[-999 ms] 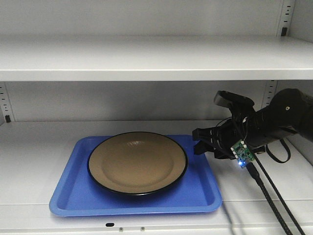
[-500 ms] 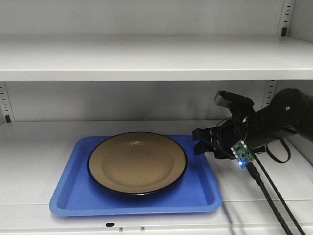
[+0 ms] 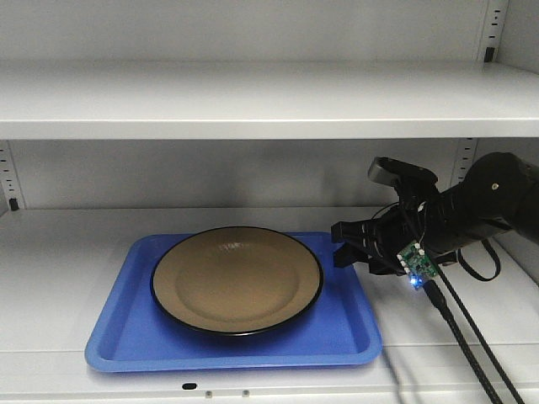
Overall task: Place disk in tray to left cabinet
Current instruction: 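Open both grippers and withdraw them from the tray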
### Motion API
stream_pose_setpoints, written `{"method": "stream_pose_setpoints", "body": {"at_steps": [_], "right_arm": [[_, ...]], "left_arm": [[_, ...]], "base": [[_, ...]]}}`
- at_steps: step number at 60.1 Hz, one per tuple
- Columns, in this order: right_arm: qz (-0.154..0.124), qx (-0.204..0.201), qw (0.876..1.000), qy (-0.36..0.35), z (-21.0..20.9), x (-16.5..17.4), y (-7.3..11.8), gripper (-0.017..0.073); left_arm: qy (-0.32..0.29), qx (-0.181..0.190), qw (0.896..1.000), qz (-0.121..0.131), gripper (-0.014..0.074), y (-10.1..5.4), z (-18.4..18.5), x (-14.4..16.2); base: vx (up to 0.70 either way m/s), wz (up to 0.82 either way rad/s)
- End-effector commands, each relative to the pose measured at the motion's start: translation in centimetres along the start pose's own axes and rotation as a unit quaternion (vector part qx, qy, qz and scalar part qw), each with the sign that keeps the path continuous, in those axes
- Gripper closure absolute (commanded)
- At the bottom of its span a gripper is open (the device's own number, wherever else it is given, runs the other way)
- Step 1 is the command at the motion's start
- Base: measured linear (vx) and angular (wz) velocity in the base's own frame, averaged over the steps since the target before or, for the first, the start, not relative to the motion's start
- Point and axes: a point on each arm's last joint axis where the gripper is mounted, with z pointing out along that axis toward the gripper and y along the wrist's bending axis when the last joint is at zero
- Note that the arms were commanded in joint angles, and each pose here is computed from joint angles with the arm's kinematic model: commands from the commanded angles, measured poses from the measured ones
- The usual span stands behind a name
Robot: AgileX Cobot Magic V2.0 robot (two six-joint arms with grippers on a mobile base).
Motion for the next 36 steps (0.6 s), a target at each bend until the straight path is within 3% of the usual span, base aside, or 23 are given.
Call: {"method": "stream_pose_setpoints", "body": {"at_steps": [1, 24, 36], "right_arm": [[-0.008, -0.007, 0.998, -0.066, -2.9, -1.7, 0.8, 0.0124], [-0.011, -0.004, 0.998, -0.066, -3.2, -1.6, 0.8, 0.0124], [-0.017, 0.012, 0.997, -0.070, -5.7, 1.6, 0.7, 0.0155]], "left_arm": [[-0.023, 0.001, 1.000, 0.000, 0.0600, 0.0, 0.2, -0.1], [-0.023, 0.001, 1.000, 0.000, 0.0600, 0.0, 0.2, -0.1], [-0.023, 0.001, 1.000, 0.000, 0.0600, 0.0, 0.2, -0.1]], "base": [[0.00, 0.00], [0.00, 0.00], [0.00, 0.00]]}}
